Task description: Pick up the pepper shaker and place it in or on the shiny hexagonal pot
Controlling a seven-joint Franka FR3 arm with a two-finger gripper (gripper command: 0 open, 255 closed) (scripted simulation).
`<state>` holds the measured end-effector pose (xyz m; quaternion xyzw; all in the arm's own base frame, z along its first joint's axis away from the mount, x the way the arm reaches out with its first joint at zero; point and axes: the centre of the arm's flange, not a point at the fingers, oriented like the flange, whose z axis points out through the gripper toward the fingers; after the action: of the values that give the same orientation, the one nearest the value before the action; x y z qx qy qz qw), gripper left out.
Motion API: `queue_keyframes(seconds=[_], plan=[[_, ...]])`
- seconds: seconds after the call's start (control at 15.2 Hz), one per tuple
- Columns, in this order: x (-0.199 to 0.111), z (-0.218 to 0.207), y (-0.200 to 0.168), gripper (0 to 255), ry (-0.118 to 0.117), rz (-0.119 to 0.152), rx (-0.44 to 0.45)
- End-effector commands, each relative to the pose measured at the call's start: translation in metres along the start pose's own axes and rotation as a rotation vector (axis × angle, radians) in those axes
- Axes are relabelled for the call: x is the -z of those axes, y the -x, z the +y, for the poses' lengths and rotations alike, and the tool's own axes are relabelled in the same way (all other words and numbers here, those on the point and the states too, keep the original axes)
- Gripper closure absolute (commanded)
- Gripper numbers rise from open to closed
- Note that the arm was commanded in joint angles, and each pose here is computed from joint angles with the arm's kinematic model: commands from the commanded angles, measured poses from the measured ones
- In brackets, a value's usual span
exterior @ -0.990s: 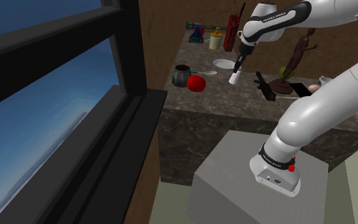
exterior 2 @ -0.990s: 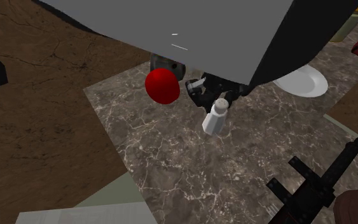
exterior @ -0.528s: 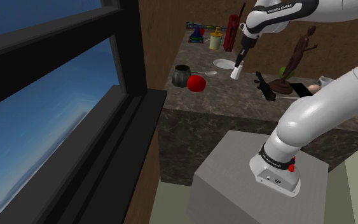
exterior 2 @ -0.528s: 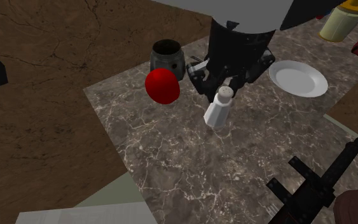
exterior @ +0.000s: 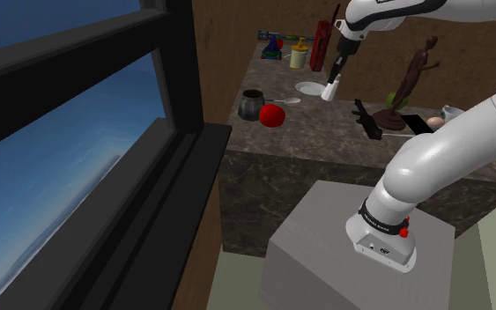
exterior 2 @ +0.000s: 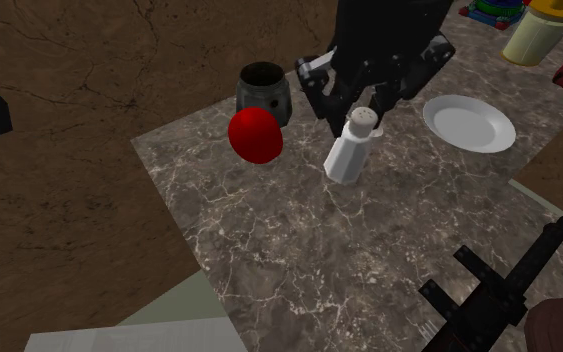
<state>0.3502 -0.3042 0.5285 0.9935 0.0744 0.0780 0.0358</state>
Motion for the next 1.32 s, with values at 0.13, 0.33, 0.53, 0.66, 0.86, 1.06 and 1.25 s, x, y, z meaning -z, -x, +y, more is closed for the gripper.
queue_keyframes(seconds=[0.13, 0.33, 0.53, 0.66, 0.86, 1.06, 1.25], plan=[[0.022, 0.001, -0.003, 255, 0.000, 0.000, 0.000], [0.023, -0.003, -0.030, 255, 0.000, 0.000, 0.000], [0.022, -0.008, -0.069, 255, 0.000, 0.000, 0.000], [0.021, -0.012, -0.095, 255, 0.000, 0.000, 0.000], [0.020, -0.018, -0.134, 255, 0.000, 0.000, 0.000], [0.018, -0.023, -0.174, 255, 0.000, 0.000, 0.000], [0.017, -0.029, -0.213, 255, 0.000, 0.000, 0.000]])
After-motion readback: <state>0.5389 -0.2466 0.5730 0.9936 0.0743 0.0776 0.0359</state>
